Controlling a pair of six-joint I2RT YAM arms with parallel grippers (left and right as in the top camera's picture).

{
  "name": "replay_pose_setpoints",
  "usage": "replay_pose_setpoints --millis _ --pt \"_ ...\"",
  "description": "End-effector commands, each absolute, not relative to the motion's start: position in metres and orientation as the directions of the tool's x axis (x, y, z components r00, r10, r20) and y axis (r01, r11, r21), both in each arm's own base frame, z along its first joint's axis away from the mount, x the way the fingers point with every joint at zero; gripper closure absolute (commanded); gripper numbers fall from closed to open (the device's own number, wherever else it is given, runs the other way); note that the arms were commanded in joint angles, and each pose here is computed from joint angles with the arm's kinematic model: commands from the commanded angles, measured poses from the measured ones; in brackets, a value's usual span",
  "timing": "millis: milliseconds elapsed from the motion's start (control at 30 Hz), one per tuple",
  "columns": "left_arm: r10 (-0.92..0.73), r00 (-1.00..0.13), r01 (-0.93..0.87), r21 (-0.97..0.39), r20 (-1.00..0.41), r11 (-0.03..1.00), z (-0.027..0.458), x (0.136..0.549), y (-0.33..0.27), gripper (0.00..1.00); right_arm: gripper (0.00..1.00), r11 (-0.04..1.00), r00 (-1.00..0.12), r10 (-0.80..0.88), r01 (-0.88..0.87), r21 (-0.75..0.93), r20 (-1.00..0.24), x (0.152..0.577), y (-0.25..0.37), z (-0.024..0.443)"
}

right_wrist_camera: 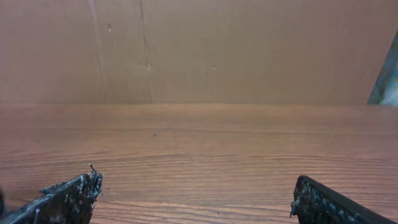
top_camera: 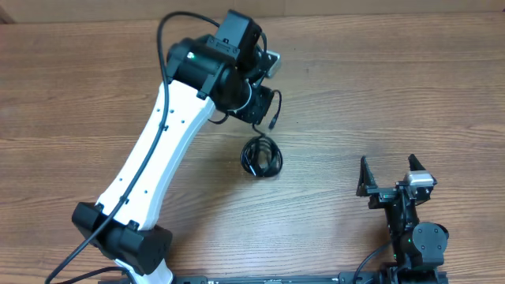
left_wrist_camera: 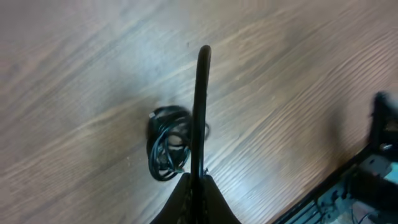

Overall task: Untangle cables
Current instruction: 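Grasp a cable strand with the left gripper and lift upward, then pull the lifted cable strand back and left with the left gripper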

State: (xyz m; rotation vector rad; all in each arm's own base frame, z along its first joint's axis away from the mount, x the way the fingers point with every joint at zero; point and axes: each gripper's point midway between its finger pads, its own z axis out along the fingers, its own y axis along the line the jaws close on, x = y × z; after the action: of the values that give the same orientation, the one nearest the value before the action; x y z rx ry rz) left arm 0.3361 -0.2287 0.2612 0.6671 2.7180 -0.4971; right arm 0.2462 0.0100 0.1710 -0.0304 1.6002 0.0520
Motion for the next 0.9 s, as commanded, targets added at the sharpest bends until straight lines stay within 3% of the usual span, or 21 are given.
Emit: replay_pose_setpoints --millis 0,233,400,500,633,767,867 --pt "0.326 -0.815 0.497 -0.287 -0.479 0.819 0.310 0.342 -0.234 0.96 0.00 0.999 -0.024 0.009 -0.046 0.010 -1.000 0.246 0.009 0.170" --pt "0.187 -0.782 0.448 -0.327 -0.595 0.832 0.370 0.348 -0.227 0.96 0.00 0.999 -0.024 0.009 -0.046 0.010 -1.000 0.246 0.009 0.170" --pt "0.008 -0.829 0.164 -0.229 -0.560 0.959 0.356 0.363 -0.185 0.96 0.00 0.999 -0.024 0.009 -0.046 0.010 -1.000 0.246 0.009 0.170" --pt "0.024 -0.831 0.215 -0.279 -0.556 0.936 0.361 0.358 -0.197 0.96 0.00 0.999 -0.024 0.009 -0.046 0.010 -1.000 0.246 0.009 0.170" --pt "0.016 -0.780 0.338 -0.401 -0.625 0.851 0.401 0.352 -0.214 0.96 0.00 0.999 -0.024 0.009 -0.046 0.010 -1.000 0.246 0.009 0.170" --pt "-0.120 -0.677 0.339 -0.453 -0.726 0.824 0.462 0.351 -0.188 0.96 0.00 0.999 -0.024 0.009 -0.046 0.010 -1.000 0.246 0.009 0.170" --pt "-0.149 -0.632 0.344 -0.448 -0.761 0.825 0.482 0.343 -0.175 0.96 0.00 0.999 -0.024 0.009 -0.046 0.010 -1.000 0.246 0.009 0.170"
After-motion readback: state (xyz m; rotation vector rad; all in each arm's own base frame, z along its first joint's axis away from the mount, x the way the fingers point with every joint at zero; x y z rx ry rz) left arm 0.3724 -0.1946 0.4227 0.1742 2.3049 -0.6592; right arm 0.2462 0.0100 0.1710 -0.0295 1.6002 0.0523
